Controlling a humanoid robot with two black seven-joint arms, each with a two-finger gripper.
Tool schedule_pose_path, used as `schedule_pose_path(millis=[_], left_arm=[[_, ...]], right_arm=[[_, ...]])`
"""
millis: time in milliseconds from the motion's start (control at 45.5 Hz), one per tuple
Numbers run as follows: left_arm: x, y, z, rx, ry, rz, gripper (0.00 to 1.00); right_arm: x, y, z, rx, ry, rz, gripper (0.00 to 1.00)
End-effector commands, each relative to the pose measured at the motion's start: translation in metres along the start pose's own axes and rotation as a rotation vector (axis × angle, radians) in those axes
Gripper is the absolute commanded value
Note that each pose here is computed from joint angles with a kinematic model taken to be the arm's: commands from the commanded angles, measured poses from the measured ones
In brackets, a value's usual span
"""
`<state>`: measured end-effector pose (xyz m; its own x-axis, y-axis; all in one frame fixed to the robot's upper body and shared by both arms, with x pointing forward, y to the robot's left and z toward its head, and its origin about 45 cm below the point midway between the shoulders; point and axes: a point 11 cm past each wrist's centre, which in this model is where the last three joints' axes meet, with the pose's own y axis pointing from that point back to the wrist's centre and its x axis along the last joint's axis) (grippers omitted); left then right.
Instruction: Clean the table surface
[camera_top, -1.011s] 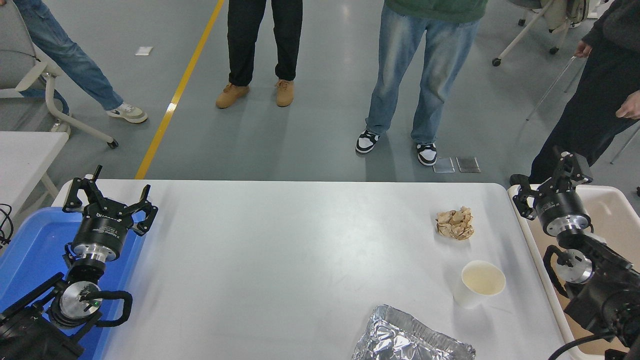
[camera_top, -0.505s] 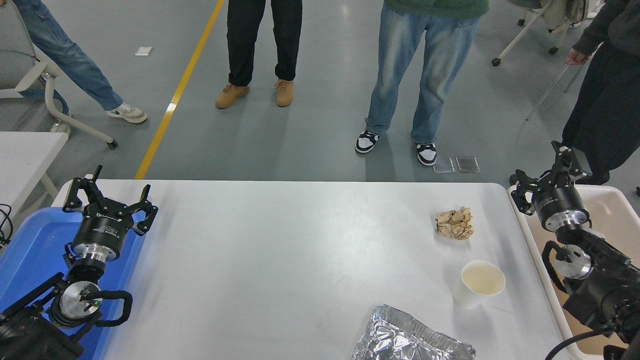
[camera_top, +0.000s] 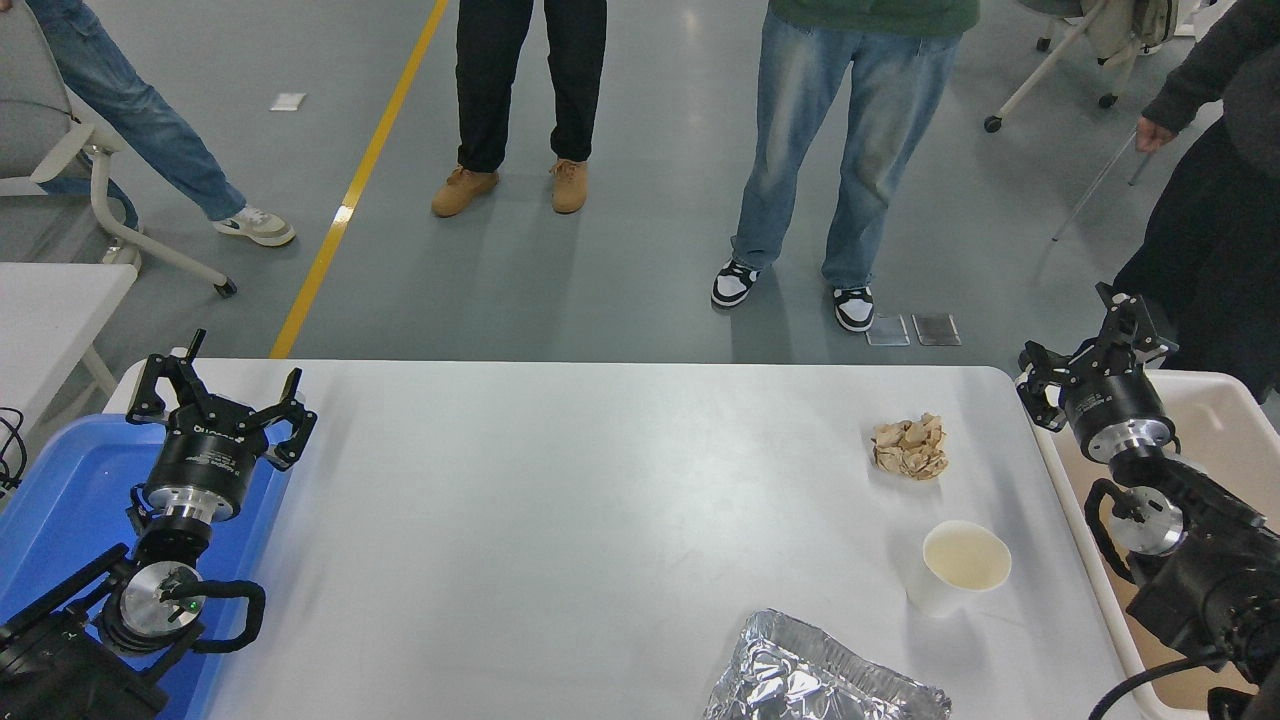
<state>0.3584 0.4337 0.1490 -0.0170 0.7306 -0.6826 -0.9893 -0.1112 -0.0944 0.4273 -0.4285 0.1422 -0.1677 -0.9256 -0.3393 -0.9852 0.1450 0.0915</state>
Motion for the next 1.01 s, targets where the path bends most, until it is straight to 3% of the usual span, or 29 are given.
schedule_pose_path(millis=[0, 264, 725, 989], left_arm=[[0.000, 0.000, 0.000, 0.001, 0.000, 0.001, 0.99], [0.000, 0.000, 0.000, 0.001, 0.000, 0.001, 0.99], [0.000, 0.001, 0.000, 0.001, -0.001, 0.001, 0.99], [0.000, 0.001, 0.000, 0.001, -0.001, 0.001, 0.99]], right_arm=[[0.007, 0.002, 0.002, -0.046, -0.020, -0.003, 0.99], [0.008, 0.000, 0.004, -0.134, -0.068, 0.012, 0.99], [0.013, -0.004, -0.020, -0.119, -0.064, -0.014, 0.99], [-0.007, -0.004, -0.042, -0.121, -0.033, -0.086, 0.99]])
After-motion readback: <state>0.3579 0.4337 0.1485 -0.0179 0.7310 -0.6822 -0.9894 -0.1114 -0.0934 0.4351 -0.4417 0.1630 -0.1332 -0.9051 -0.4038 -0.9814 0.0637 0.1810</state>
